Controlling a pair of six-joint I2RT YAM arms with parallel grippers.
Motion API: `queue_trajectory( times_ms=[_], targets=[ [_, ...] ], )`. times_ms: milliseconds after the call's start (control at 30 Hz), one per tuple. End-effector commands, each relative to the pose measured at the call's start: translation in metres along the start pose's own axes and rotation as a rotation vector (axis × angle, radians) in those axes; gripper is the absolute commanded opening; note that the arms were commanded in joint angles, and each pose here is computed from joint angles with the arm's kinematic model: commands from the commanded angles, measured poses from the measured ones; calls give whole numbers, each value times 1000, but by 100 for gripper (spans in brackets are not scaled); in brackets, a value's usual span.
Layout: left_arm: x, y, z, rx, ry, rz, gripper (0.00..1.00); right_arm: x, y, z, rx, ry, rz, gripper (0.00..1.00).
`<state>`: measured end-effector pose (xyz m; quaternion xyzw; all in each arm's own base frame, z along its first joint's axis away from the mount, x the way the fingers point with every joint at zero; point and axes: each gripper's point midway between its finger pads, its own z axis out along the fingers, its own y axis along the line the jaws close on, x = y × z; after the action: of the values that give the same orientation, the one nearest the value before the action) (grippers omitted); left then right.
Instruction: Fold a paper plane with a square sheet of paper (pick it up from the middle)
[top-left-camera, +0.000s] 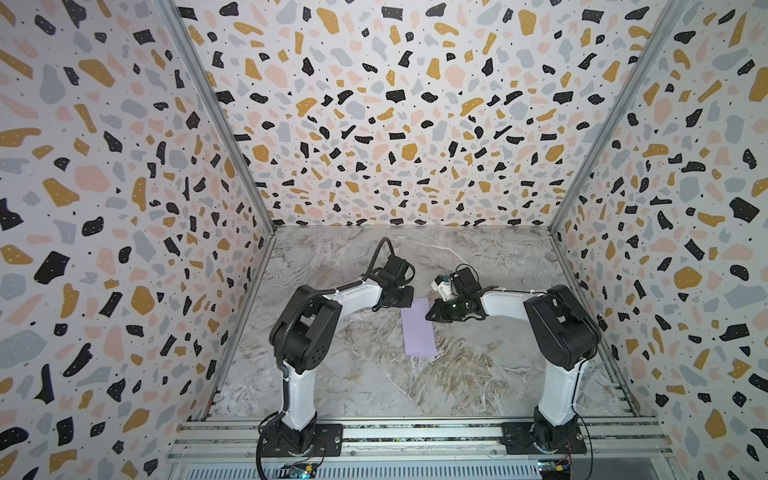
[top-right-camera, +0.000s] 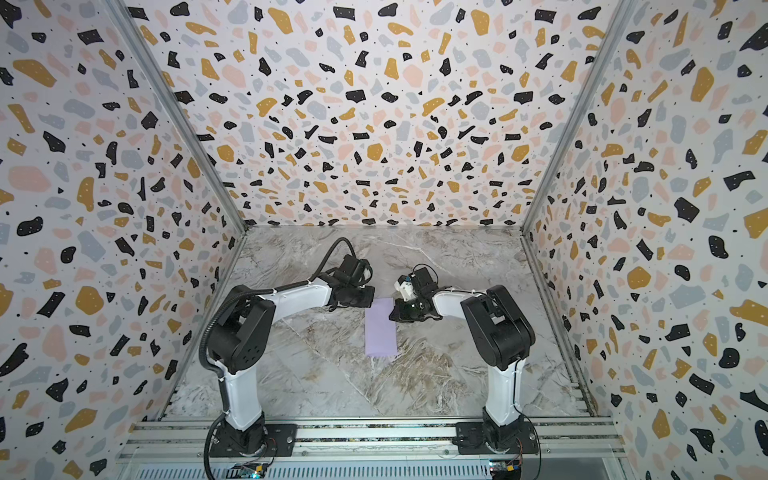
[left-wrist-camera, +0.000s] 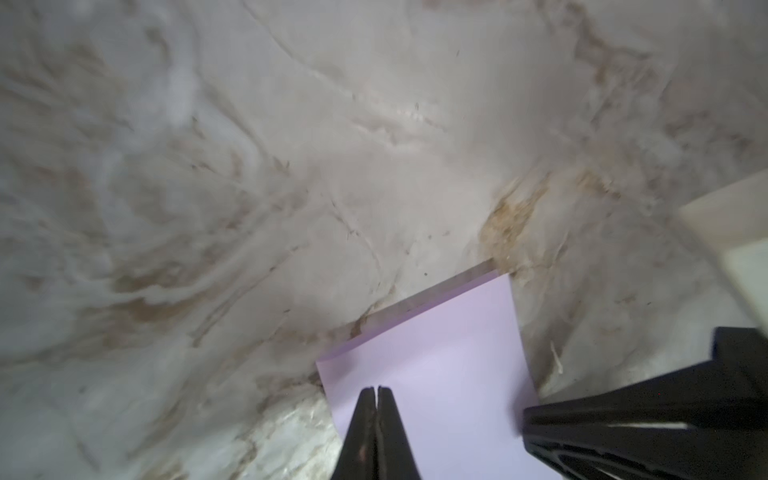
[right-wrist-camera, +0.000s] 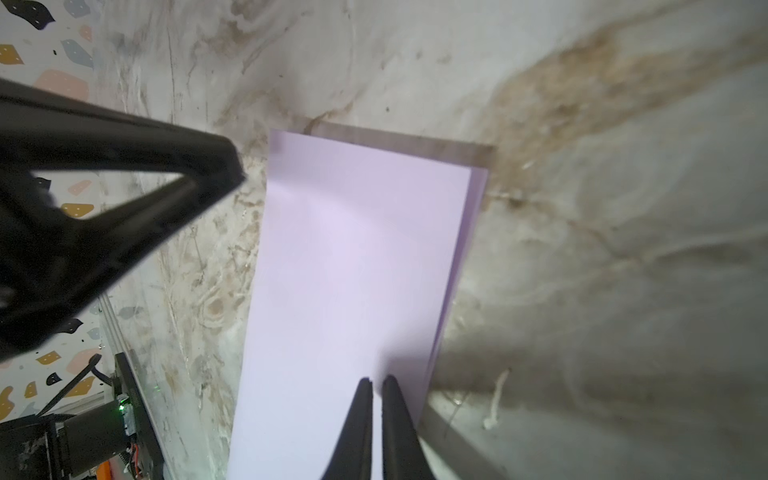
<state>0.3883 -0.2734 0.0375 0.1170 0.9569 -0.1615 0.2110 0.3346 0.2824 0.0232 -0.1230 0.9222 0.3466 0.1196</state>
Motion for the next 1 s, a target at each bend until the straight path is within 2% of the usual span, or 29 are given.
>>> queue_trajectory(
  times_ms=[0,200,433,567,667,800,967],
  targets=[
    [-10,-6,3,5,-6,12,0,34,-43,12,162,94,62,10],
    [3,24,14,-115,43,21,0,34,-44,12,167,95,61,10],
    [10,63,2,-241,54,10,0,32,-45,13,170,96,53,10],
    [-1,61,-19,-222,-2,-14,0,22,-34,13,134,85,13,11],
    [-15,57,-43,-196,-86,-54,1,8,-13,16,74,74,-92,10],
    [-19,62,-70,-160,-173,-139,14,-17,12,14,40,31,-225,11],
    [-15,83,-96,-110,-247,-270,25,-50,52,-12,41,-79,-348,13]
  ],
)
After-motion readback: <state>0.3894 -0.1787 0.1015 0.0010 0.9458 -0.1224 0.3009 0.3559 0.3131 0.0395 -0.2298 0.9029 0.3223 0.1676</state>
